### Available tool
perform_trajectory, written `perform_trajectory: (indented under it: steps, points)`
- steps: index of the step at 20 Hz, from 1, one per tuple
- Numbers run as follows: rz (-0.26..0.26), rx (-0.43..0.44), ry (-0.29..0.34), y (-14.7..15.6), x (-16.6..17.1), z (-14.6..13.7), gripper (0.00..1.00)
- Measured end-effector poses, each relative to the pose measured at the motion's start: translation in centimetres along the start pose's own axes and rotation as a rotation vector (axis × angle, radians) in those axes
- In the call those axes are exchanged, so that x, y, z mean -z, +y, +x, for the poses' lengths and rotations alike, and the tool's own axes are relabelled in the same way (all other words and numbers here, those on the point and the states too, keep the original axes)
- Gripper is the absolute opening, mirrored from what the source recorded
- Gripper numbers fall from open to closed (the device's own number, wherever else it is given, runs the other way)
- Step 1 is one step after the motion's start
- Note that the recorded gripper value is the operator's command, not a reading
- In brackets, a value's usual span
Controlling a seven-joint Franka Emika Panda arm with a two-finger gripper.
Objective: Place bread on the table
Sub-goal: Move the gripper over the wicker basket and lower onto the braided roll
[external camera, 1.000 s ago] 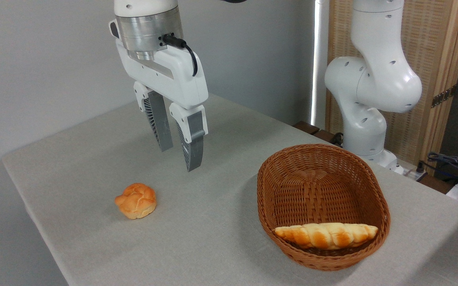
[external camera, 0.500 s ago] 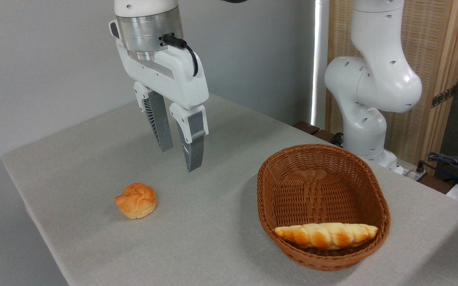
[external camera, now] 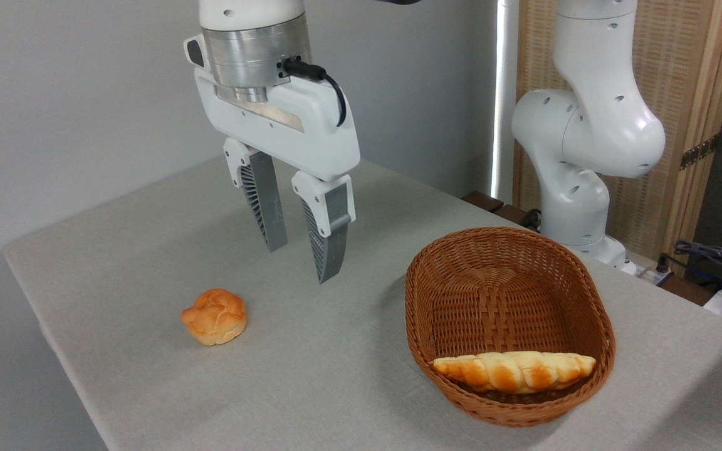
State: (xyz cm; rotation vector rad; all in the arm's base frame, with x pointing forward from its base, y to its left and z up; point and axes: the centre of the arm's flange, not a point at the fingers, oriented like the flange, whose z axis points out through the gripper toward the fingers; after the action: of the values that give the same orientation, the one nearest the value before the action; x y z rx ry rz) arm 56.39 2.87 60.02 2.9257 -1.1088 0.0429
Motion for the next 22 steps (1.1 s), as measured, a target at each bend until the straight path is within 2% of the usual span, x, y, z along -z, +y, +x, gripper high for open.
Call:
perform_trajectory:
  steps: [2, 5, 8, 11, 14, 16, 18, 22]
  points:
    - [0.001, 0.008, 0.004, 0.4, -0.5, -1.1, 1.0]
    - [0.021, 0.005, 0.037, 1.0, -1.4, -5.2, 1.0]
    - [0.026, -0.16, 0.034, 1.6, -2.3, -9.7, 1.0]
    - [0.039, -0.365, -0.04, 1.0, -4.0, -13.1, 1.0]
    - [0.037, -0.541, -0.117, 0.6, -6.9, -14.3, 1.0]
    - [0.032, -0.621, -0.132, 0.8, -8.9, -14.3, 1.0]
    - [0.037, -0.67, -0.147, 0.8, -10.3, -14.4, 1.0]
    - [0.059, -0.72, -0.216, 0.1, -12.2, -14.9, 1.0]
